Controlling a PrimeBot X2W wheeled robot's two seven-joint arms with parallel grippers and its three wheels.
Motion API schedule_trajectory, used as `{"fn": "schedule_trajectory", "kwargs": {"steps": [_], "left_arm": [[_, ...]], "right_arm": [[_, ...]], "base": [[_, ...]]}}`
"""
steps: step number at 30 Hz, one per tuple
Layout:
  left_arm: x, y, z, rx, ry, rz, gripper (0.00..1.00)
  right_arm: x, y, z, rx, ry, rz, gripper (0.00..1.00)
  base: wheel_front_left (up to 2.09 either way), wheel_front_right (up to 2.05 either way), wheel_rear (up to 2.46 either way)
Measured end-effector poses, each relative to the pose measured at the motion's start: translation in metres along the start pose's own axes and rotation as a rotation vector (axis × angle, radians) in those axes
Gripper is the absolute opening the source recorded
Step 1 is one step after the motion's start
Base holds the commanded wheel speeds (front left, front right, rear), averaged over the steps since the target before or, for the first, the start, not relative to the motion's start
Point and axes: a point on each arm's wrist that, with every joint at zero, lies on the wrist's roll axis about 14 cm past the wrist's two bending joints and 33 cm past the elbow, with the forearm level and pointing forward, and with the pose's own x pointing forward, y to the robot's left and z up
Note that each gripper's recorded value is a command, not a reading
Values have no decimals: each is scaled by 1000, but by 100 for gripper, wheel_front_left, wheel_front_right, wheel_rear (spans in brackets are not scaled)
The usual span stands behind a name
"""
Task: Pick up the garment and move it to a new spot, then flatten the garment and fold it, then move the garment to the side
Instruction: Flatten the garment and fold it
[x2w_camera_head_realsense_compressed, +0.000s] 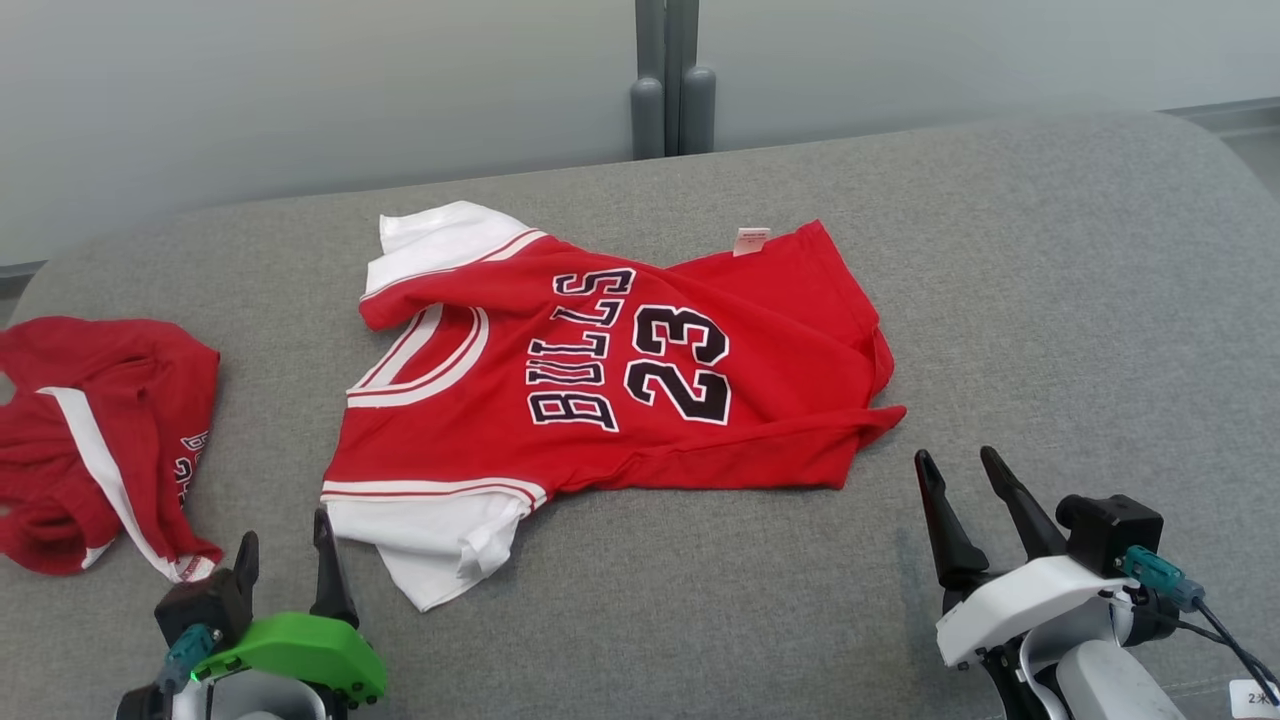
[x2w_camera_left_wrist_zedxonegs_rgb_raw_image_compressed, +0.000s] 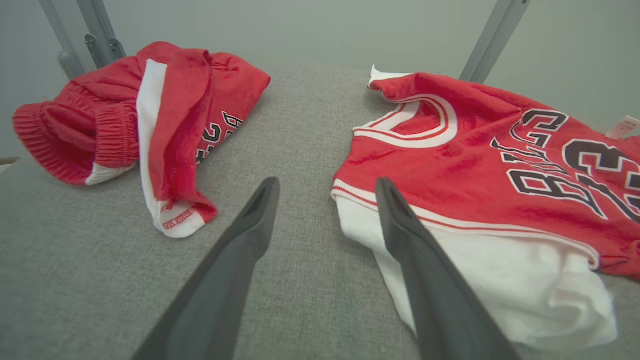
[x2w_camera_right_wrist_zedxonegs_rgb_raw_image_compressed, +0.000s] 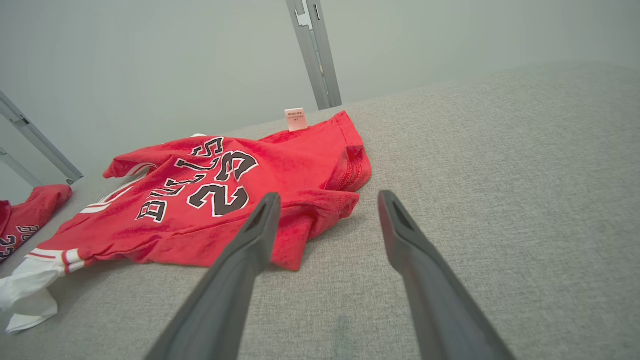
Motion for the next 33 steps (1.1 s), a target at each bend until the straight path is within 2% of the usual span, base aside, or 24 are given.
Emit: {"fn": "schedule_trajectory", "kwargs": {"steps": [8,16,21,22,23,24,33], "left_arm": [[-23,-3,-30,11,79,-30,100],[-29,-40,-54,-7,155,-131,100],[-32,-50,-71,-7,215,-134,100],[-32,-49,-74,-11,228,-125,93],[-31,-49,-76,-15,236,-119,54],[-30,-50,-76,-14,237,-119,0],[-20,-43,-65,0,201,-96,0]], "right_arm": [[1,6,-2,3,5,14,100],[0,2,-1,-8,5,10,100],[-4,-9,4,-20,-6,-17,100],[-6,-11,4,-22,-7,-22,100],[-7,-14,5,-23,-8,-29,100],[-8,-16,5,-25,-9,-35,100],[-4,-23,6,-16,-16,-59,100]], "base": [[0,0,0],[0,0,0],[0,0,0],[0,0,0],[0,0,0],[0,0,0],[0,0,0]]}}
